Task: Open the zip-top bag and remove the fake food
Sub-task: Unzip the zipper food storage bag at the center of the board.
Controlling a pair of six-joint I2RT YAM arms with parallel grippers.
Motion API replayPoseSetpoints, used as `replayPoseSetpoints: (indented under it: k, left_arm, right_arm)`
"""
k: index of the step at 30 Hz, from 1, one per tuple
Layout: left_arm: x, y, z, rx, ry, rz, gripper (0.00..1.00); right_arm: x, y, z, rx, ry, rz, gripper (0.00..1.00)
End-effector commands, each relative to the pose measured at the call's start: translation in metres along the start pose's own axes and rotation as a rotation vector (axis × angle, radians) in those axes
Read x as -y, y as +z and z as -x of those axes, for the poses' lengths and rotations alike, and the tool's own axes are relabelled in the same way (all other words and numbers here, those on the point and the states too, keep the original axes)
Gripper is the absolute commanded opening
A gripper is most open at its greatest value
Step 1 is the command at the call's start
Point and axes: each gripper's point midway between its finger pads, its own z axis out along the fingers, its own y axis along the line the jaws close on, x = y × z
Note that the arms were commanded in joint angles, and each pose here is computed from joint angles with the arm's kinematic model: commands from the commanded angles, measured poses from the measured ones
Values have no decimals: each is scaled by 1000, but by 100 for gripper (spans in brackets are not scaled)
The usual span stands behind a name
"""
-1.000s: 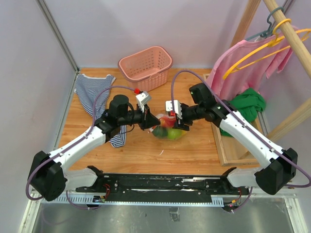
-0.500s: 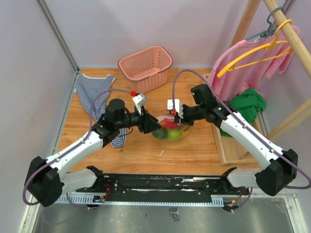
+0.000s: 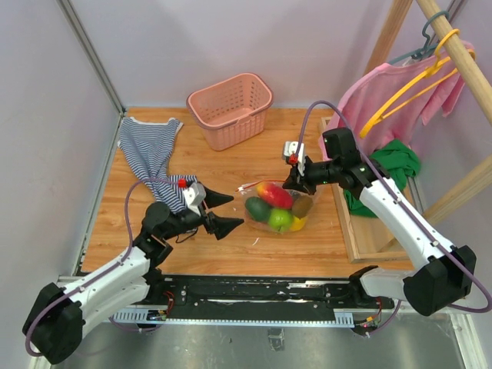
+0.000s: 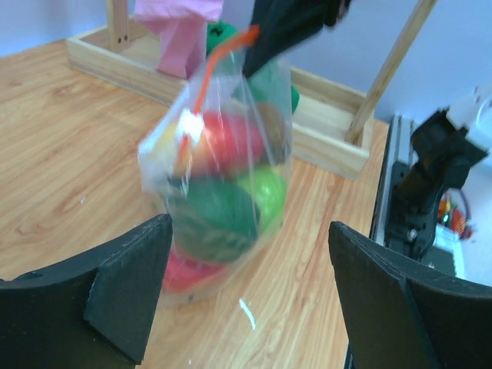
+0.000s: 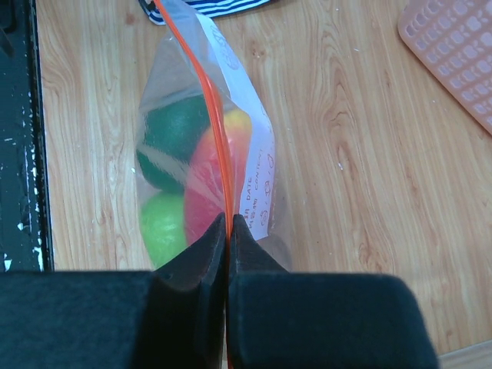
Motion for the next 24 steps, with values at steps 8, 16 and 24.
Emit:
replayPoseSetpoints:
  k: [8,16,24]
  left_arm:
    - [-1,-19,-2,249,351,-26,71]
    - [-8,1,2,313,263,-65,66]
    - [-20,24,9,349,143,-103,64]
  right_arm:
    - [-5,-2,9,78,-11,34,1]
    - [-10,-1,10,90,-25,56,1]
    - [-12,-1,10,97,-27,66,1]
